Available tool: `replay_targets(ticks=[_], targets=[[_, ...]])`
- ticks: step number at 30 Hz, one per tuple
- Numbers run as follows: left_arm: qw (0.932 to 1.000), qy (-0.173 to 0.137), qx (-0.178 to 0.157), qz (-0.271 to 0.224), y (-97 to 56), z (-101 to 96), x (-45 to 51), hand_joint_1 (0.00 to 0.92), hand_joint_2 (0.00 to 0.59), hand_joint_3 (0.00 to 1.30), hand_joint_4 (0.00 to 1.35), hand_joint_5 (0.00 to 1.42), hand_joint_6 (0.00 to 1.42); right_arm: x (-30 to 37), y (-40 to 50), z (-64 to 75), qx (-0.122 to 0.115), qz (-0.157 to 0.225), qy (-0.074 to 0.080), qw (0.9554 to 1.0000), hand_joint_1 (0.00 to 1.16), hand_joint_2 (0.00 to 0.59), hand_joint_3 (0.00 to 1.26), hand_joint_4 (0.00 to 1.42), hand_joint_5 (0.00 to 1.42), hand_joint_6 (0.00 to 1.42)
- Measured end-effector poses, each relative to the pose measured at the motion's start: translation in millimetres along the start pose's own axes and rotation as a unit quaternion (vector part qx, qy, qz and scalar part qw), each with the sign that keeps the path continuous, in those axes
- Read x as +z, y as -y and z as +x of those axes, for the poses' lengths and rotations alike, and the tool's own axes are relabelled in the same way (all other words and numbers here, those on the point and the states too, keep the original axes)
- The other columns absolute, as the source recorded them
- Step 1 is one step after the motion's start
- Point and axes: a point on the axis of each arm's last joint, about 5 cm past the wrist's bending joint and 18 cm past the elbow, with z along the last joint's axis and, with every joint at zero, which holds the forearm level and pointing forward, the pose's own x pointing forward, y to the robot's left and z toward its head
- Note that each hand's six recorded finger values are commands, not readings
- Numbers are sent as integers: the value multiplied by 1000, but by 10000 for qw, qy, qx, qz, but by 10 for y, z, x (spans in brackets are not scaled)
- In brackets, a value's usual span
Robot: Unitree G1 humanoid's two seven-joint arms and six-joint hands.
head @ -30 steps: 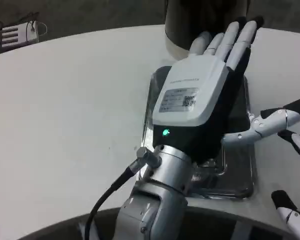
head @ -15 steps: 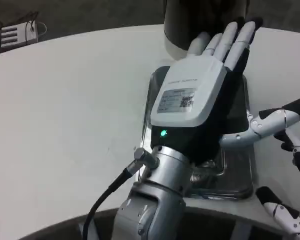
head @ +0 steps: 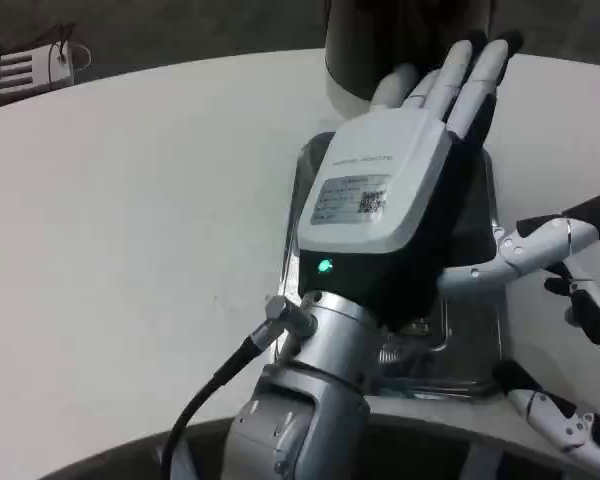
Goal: Grasp the cup under the faucet to collect the drink, then remove the cup.
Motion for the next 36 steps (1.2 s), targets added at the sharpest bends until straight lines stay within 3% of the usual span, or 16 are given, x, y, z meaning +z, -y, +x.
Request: replay_targets(ticks=[11, 18, 26, 36], targets=[[10000, -21, 23, -28, -40, -42, 11, 0, 127, 63, 0, 199, 0, -8, -70, 96, 65, 279, -17, 9996, 440, 287, 0, 55, 124, 251], [10000, -24, 14, -38, -68, -67, 16, 0, 130, 64, 0, 197, 0, 19, -99, 177, 31, 364, 106, 9993, 467, 286, 0, 54, 122, 251], [9999, -66, 91, -70, -96, -122, 17, 0, 132, 0, 0, 130, 0, 24, -111, 179, 56, 370, 110, 9992, 473, 286, 0, 54, 122, 251], [9976, -286, 627, 22, -96, -244, -28, 0, 125, 0, 0, 84, 0, 21, -117, 168, 74, 376, 85, 9992, 468, 292, 0, 54, 122, 251]])
